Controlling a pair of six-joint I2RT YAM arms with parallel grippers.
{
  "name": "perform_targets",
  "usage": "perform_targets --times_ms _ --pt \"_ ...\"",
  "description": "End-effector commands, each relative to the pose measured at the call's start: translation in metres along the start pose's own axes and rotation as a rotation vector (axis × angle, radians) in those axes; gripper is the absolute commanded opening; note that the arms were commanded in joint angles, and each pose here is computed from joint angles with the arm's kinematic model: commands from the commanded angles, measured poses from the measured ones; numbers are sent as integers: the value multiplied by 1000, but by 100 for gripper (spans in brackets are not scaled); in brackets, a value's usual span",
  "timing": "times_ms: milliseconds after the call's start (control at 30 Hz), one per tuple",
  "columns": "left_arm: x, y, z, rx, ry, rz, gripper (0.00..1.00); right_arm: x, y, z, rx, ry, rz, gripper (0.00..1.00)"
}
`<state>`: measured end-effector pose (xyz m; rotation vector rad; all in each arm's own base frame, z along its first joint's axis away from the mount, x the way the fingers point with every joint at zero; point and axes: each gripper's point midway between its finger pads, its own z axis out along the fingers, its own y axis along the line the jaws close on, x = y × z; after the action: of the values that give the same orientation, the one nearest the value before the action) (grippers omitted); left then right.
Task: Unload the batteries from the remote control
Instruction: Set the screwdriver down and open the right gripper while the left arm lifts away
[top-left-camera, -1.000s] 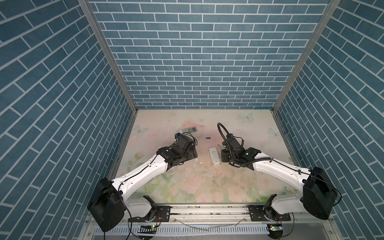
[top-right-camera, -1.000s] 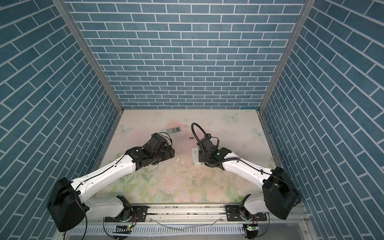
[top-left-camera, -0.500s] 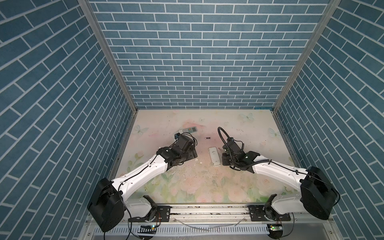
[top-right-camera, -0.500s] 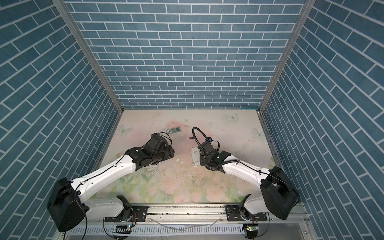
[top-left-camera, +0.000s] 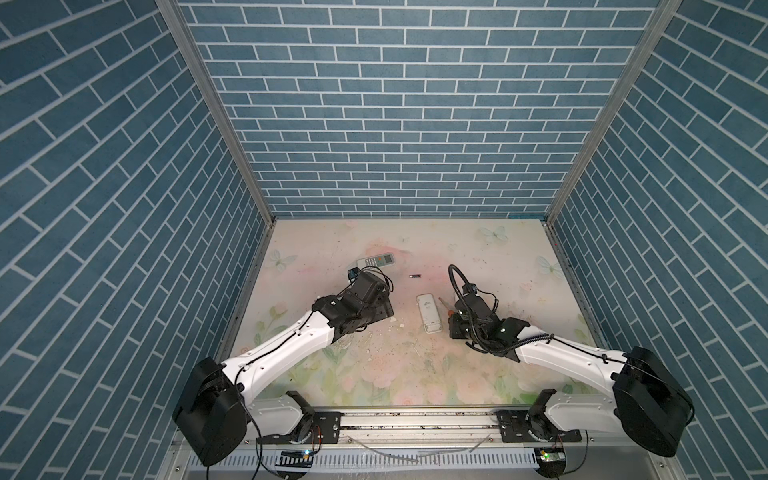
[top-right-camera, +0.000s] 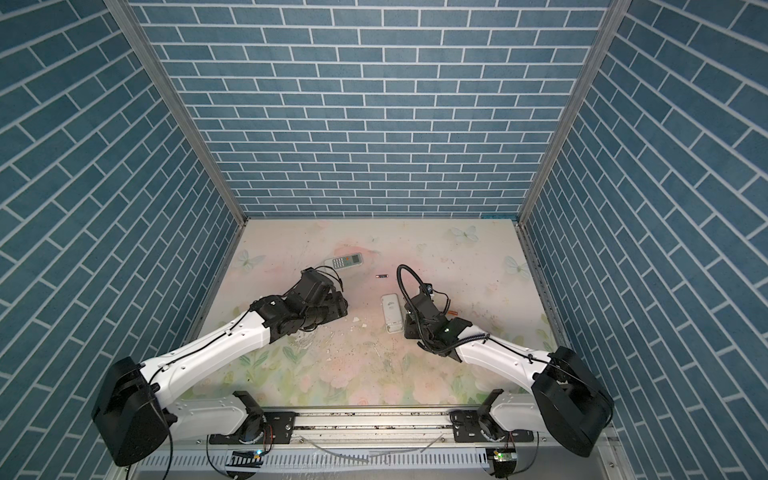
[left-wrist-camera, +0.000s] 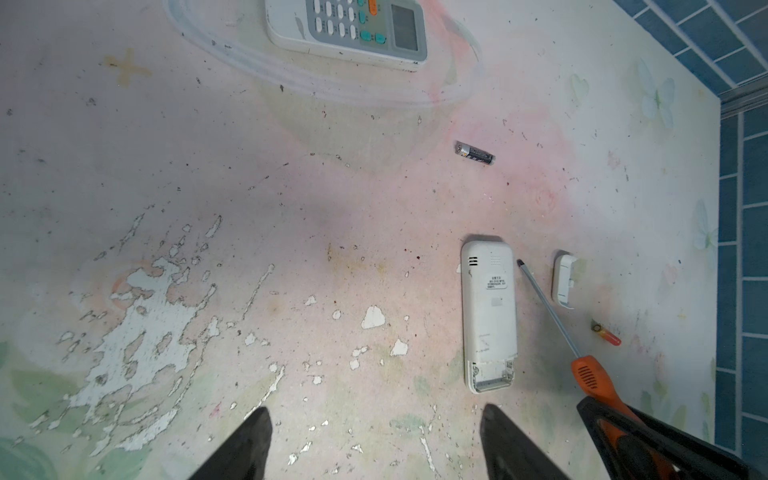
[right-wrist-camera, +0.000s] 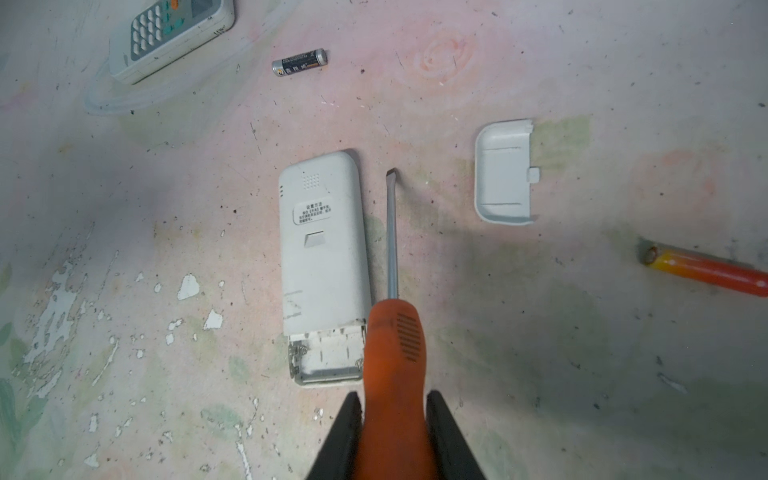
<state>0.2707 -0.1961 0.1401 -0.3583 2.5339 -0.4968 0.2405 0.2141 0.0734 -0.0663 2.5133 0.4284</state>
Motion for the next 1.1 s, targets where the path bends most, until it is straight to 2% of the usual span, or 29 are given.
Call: perform_targets --times_ms 0,200,467,767,967,1067 --pt "-1 6 -5 -1 -19 -18 80 67 -43 1 135 232 27 12" --pt "-2 5 -9 13 -25 -25 80 81 -51 -1 153 267 37 24" --pt "-1 7 -13 19 -31 -32 80 97 -55 1 174 303 42 34" --pt "1 12 -15 10 -31 -26 80 103 -53 3 189 316 27 36" --pt "0 13 -14 5 -37 -27 81 97 -46 0 204 330 -16 48" --pt "-1 12 -13 4 -37 -22 82 92 -44 -3 220 324 -39 50"
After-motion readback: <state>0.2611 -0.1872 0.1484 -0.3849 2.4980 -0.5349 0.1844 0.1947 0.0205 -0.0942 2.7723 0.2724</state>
